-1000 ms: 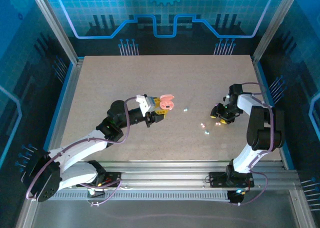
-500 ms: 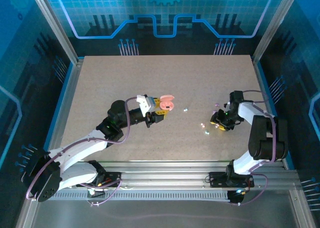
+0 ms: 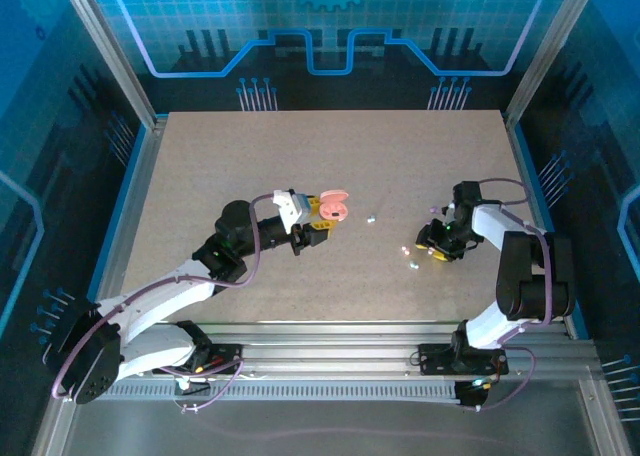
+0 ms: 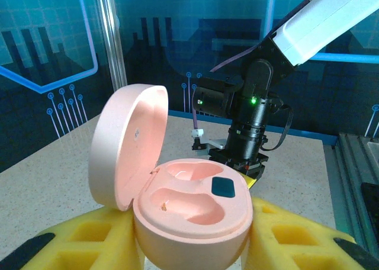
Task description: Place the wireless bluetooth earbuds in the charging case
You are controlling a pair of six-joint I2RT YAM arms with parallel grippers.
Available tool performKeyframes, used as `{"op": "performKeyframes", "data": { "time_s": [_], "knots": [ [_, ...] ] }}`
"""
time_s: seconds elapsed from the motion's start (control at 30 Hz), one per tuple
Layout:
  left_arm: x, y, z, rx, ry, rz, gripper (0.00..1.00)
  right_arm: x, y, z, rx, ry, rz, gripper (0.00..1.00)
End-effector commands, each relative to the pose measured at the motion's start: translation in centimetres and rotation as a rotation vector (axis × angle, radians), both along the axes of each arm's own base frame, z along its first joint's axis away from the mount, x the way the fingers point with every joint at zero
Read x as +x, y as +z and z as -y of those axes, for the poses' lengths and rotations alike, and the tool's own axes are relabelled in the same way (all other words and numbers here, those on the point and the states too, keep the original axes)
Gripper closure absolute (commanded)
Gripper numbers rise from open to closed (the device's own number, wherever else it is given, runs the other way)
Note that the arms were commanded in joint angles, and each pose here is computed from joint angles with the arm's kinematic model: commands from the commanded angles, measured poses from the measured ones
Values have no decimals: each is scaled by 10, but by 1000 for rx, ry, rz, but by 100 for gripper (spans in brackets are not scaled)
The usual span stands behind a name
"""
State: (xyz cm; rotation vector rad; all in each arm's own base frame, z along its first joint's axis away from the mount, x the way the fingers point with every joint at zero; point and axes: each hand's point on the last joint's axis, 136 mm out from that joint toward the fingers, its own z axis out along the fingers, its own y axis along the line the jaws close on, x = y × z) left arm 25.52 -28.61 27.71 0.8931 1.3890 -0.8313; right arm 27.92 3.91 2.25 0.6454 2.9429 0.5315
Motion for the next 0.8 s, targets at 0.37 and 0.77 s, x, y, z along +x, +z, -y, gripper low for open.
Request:
{"op": "performKeyframes", "data": {
  "time_s": [0.37,0.77],
  "knots": [
    [-4,10,0,-14,-4,33,60,23,11,12,-63,46,65,48],
    [-2,8,2,-9,-5,28,60,16,-4,11,-51,45,-1,50]
  ]
}}
